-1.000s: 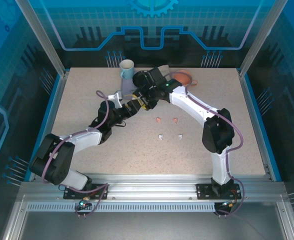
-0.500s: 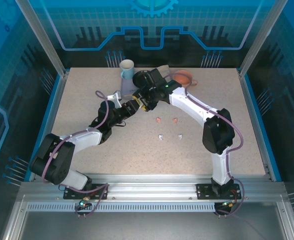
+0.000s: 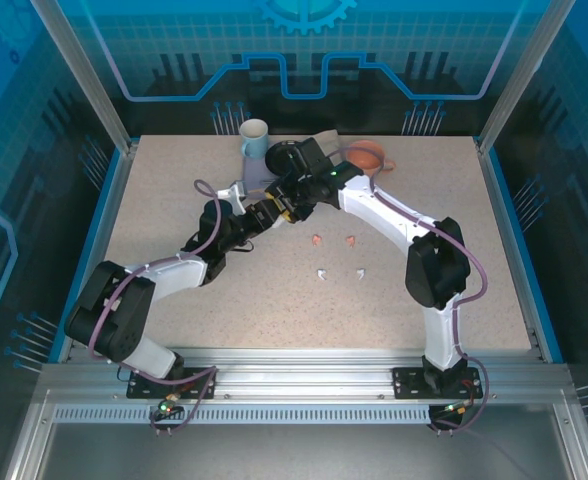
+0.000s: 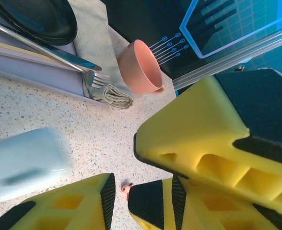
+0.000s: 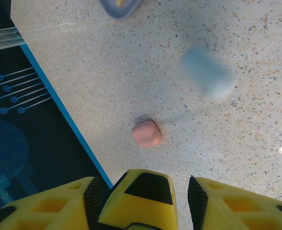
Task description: Insert the wireless bluetooth earbuds into the charging case
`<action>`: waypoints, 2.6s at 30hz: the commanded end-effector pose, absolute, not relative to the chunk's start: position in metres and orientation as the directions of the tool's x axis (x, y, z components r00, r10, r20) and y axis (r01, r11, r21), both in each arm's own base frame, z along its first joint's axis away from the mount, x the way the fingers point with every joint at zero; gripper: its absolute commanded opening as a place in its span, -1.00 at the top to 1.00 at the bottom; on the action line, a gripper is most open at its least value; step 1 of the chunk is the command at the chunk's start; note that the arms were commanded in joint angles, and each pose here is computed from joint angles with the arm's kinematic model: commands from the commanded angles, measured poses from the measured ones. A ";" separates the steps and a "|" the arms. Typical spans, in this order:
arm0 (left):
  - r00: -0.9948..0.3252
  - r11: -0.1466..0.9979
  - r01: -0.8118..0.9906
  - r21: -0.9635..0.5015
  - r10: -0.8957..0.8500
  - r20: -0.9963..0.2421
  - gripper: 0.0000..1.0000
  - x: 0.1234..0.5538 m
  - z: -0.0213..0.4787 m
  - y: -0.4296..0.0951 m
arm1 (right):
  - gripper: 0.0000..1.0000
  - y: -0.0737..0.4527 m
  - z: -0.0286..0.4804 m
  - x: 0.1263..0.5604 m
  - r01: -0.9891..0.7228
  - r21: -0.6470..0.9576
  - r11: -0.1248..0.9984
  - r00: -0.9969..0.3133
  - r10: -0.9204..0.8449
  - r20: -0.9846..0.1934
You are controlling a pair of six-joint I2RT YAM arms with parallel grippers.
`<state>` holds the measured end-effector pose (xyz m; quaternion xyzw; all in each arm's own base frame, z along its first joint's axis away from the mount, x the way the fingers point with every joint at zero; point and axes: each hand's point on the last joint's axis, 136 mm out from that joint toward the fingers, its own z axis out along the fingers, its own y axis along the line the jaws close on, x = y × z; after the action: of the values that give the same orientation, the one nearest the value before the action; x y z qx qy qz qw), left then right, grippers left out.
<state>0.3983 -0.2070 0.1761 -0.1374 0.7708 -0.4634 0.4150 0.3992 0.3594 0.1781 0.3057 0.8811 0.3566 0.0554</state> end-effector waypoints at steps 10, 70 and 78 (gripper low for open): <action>-0.564 0.552 0.198 -0.810 -0.612 -0.554 -0.10 0.391 0.202 -0.197 | -0.21 0.309 0.179 0.391 0.496 0.597 0.630 -0.786 0.618 0.001; -0.570 0.652 -0.253 -0.715 -0.698 -0.434 -0.98 0.398 0.196 -0.056 | -0.95 0.370 0.092 0.414 -0.655 -0.117 0.746 -0.689 -0.654 -0.313; -0.579 0.648 -0.264 -0.714 -0.698 -0.420 -0.98 0.400 0.190 -0.056 | -0.92 0.364 0.069 0.435 -0.659 -0.078 0.748 -0.701 -0.648 -0.300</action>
<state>0.3973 -0.0563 0.1808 -0.2982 0.8352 -0.2975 0.3535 0.4294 0.3668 0.0557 -0.3358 0.9296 0.0080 0.1516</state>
